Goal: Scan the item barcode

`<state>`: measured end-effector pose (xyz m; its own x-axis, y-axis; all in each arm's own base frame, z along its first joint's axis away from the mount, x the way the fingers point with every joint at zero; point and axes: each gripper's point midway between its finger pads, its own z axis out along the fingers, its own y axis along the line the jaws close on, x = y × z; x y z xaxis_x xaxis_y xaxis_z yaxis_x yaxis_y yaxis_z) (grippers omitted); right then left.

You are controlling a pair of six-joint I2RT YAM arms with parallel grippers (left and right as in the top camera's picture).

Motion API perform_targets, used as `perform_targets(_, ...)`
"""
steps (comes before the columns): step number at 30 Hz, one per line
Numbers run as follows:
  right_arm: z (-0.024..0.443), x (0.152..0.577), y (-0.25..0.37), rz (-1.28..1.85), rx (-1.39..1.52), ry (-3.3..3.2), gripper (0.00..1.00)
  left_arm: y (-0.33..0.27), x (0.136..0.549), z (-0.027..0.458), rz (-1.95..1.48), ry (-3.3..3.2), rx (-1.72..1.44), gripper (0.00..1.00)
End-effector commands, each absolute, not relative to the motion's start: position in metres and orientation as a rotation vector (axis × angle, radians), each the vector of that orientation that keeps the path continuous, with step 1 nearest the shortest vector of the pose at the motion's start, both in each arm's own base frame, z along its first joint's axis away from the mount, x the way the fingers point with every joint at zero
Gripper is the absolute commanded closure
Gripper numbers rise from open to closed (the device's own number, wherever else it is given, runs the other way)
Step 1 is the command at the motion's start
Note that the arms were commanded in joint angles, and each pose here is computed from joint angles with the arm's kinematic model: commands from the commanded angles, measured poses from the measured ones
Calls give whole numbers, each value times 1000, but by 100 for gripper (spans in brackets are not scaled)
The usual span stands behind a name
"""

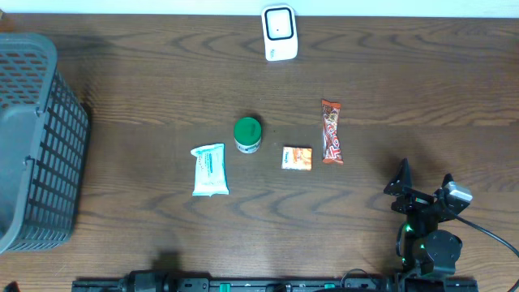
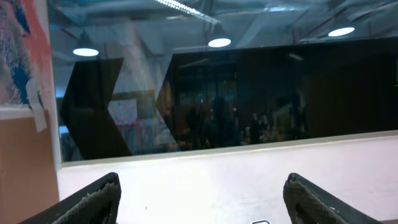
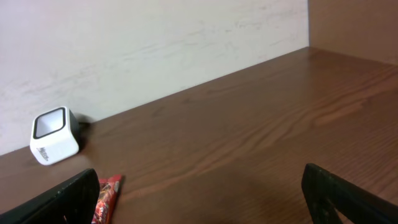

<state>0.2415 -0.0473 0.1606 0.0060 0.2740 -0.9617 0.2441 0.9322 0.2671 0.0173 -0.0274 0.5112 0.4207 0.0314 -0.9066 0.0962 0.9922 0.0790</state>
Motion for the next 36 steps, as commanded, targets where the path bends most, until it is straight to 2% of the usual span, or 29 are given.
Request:
perform_targets(1,160,242,-45,29,399,1581,1,-33,11,517,-65,1103,151,16)
perform_targets(8,169,240,-54,-5,439,1533,1,-33,9,524,-60,1071,152,16)
perform_targets(13,198,245,9,350,193,1477,1,-32,3,533,-51,1027,148,16)
perform_targets(19,222,237,41,636,184,1490,1,-32,3,534,-52,1025,148,16)
perform_targets(23,253,239,55,625,117,1556,1,-32,3,534,-52,1026,148,16)
perform_targets(27,275,264,63,560,155,1730,1,-32,4,533,-52,1028,148,16)
perform_targets(32,289,307,136,546,30,2069,1,-32,4,532,-51,1033,148,16)
perform_targets(36,296,322,221,507,-275,2282,1,-32,4,532,-52,1033,148,16)
